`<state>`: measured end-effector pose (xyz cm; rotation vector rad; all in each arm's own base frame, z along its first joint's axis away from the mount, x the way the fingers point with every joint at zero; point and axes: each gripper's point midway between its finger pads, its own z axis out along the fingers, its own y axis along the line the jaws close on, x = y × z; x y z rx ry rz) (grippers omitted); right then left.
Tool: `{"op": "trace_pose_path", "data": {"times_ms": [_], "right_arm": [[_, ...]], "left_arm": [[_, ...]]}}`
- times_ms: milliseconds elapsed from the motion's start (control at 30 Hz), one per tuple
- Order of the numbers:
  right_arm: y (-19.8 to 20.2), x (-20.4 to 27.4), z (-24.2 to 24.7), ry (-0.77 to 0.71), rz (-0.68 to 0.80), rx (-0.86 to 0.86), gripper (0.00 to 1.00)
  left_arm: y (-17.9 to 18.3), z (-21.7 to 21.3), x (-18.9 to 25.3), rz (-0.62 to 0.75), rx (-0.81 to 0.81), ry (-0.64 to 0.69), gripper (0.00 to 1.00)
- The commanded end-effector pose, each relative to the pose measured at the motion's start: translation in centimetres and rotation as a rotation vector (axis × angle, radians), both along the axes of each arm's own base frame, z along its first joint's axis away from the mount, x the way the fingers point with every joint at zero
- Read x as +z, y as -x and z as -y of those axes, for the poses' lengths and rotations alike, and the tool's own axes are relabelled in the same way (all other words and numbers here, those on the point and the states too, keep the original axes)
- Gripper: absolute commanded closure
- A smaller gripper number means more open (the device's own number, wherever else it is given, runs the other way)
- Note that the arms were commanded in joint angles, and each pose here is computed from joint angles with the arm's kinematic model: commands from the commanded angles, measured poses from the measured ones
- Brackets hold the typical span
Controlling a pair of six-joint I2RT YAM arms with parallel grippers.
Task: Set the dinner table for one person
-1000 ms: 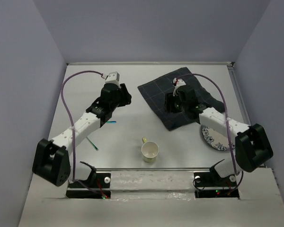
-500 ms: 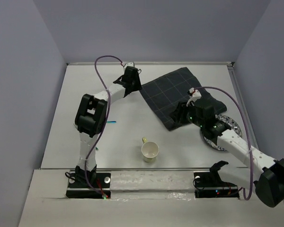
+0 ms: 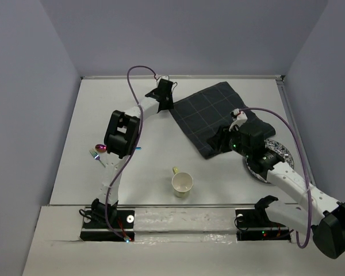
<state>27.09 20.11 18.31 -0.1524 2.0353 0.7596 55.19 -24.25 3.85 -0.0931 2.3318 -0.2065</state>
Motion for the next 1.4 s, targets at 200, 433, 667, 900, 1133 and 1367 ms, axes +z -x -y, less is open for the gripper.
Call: {"op": "trace_pose_path", "data": {"times_ms": [200,433,667,900,1133,1367], "right_arm": [[-0.3,0.6,-1.1,-0.048,0.009,0.026,0.46],[-0.7,-1.4,-0.4,-0.003,-0.018,-0.018,0.41],[-1.3,-5.6,0.0,0.064,-0.135,-0.049,0.33],[-4.0,-8.3,3.1,0.069,-0.239,-0.204,0.30],[-6.9,-10.5,7.3,0.160,-0.285,-0.391,0.34],[-11.7,-11.0,7.8,0.117,-0.327,-0.437,0.37]], "left_arm": [[-0.9,0.9,-1.1,-0.022,-0.028,-0.026,0.67],[-2.3,0.1,2.1,0.056,0.021,-0.040,1.00],[-1.0,-4.6,11.0,0.230,0.088,-0.014,1.00],[4.0,-8.5,13.6,0.291,0.156,0.081,1.00],[6.2,-10.6,15.5,0.347,0.191,0.131,1.00],[6.4,-10.0,16.5,0.359,0.148,0.154,1.00]]}}
